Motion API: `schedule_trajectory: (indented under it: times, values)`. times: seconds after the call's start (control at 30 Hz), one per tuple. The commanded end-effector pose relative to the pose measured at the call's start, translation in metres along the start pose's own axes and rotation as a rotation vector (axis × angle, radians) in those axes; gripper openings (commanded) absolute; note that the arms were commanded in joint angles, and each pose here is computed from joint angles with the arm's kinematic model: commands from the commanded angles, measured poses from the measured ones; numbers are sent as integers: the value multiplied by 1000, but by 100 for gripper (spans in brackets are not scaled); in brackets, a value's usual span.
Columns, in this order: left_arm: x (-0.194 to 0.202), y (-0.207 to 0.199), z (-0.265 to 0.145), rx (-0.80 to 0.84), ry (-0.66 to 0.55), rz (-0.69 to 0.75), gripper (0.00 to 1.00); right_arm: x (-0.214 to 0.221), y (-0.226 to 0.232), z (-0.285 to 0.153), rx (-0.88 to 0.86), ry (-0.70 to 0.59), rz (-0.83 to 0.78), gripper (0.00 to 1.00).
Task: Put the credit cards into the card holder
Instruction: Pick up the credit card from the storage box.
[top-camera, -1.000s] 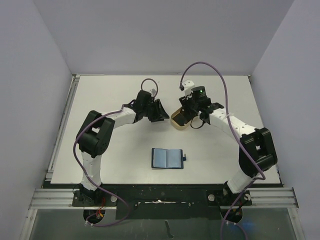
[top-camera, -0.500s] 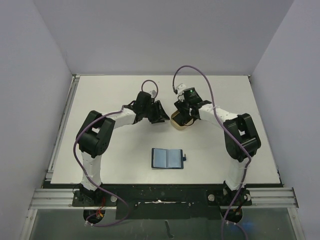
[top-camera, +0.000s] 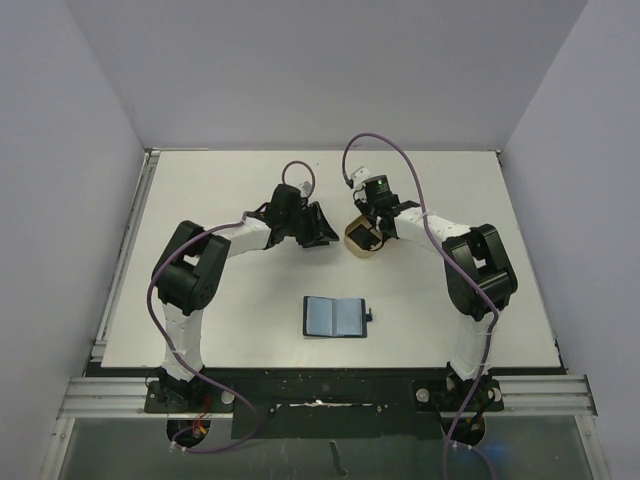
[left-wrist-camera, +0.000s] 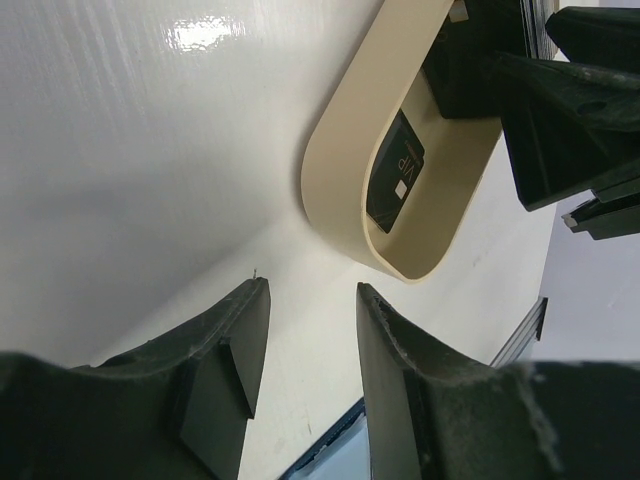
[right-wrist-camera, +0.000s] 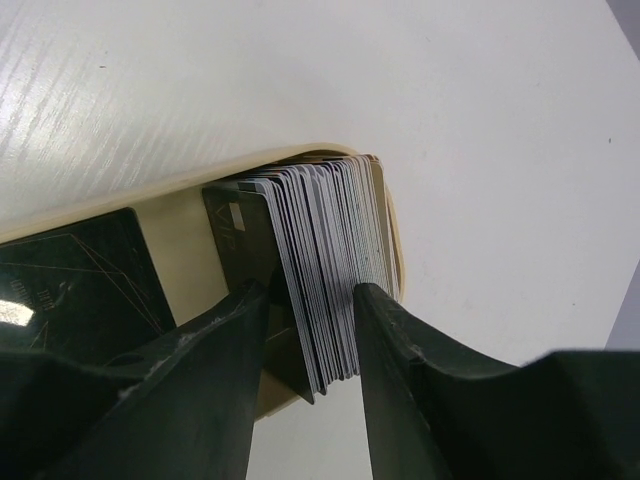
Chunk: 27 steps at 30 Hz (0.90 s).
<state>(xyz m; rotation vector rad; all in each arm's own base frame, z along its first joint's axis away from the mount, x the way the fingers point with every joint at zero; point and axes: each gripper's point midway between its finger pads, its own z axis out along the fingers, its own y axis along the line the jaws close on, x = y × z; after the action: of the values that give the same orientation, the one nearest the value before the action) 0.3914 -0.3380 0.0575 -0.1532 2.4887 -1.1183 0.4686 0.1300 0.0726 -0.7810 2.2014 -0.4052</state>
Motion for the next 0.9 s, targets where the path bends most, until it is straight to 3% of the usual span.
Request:
schedule_trajectory:
  times: [0.0, 0.87]
  values:
    - [-10, -11, -1, 58, -21, 10, 37, -38, -37, -18, 116, -103, 45, 39]
    - [-8, -13, 0, 82, -18, -6, 37, -46, -40, -28, 114, -116, 34, 17]
